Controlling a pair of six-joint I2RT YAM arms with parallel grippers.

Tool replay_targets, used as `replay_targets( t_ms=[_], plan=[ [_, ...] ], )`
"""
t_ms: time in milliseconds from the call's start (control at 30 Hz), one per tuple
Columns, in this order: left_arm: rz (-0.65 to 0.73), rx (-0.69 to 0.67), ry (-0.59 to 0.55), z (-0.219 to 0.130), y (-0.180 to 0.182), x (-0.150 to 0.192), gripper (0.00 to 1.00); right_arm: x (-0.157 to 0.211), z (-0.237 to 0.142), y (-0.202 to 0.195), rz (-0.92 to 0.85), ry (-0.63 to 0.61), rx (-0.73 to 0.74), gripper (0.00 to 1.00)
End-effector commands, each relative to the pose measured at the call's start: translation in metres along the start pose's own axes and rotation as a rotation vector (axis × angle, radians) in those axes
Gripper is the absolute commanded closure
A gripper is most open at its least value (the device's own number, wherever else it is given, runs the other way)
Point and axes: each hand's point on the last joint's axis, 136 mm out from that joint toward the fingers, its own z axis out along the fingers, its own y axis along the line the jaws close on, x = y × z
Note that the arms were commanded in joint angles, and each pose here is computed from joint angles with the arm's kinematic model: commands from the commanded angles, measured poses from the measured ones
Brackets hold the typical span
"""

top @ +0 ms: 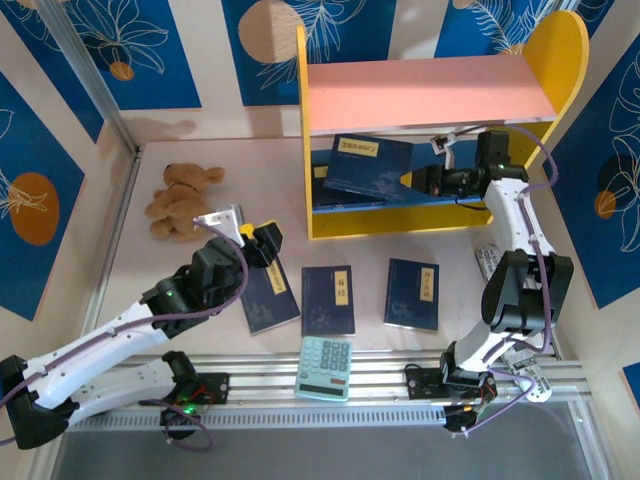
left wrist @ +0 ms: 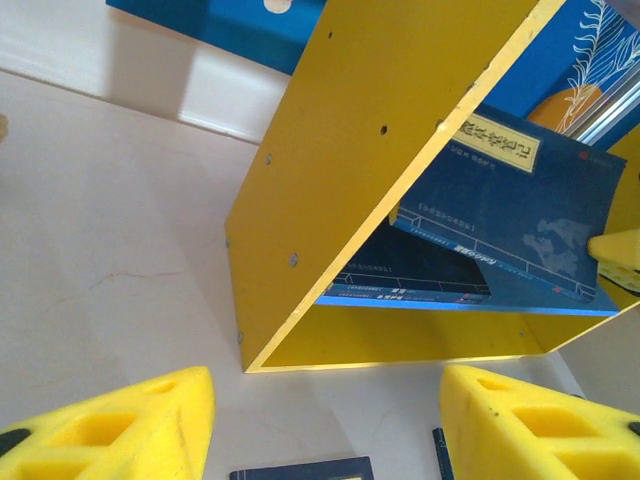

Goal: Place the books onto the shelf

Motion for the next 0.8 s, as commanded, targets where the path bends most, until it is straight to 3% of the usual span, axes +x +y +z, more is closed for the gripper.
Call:
replay_targets(
  t_ms=[0, 767],
  plan=[
    [-0.015, 0.001, -0.025, -0.002, -0.003, -0.015, 0.39, -0.003, 0.009, 0.012, -0.030, 0.027, -0.074, 1.00],
    [-0.003, -0.018, -0.015, 0.003, -0.001, -0.014, 0.38, 0.001, 0.039, -0.012, -0.023, 0.146, -0.059, 1.00]
  ],
)
